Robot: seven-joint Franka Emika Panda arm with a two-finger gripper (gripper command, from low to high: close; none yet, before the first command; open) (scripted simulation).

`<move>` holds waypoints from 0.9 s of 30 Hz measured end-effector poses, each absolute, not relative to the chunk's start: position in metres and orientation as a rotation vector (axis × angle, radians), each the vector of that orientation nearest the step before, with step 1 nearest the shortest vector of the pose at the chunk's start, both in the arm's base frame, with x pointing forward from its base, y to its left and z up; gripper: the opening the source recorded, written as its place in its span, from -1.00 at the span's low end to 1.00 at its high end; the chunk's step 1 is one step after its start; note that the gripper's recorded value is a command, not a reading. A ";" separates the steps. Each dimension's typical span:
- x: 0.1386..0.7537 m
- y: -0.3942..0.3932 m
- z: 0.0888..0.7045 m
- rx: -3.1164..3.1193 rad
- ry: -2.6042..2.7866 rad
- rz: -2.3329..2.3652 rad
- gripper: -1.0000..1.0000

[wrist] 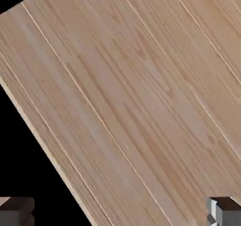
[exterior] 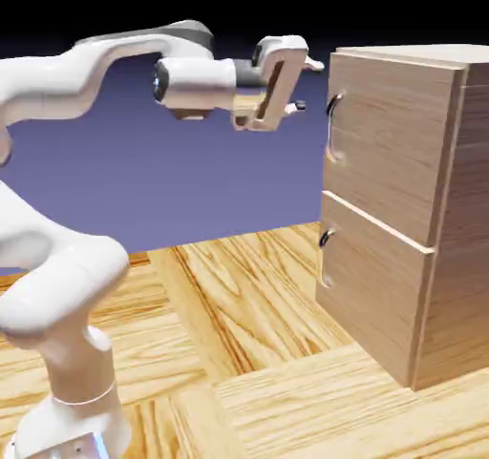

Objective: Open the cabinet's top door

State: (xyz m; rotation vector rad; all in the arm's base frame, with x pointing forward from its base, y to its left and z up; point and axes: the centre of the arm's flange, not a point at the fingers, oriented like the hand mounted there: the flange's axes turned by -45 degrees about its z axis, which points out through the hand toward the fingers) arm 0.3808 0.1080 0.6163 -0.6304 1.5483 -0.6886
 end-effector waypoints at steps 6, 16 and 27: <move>0.398 0.140 0.590 -0.401 1.560 -0.481 0.00; 0.438 0.188 0.521 -0.032 1.570 -0.114 0.00; 0.490 0.191 0.504 0.025 1.571 -0.026 -1.00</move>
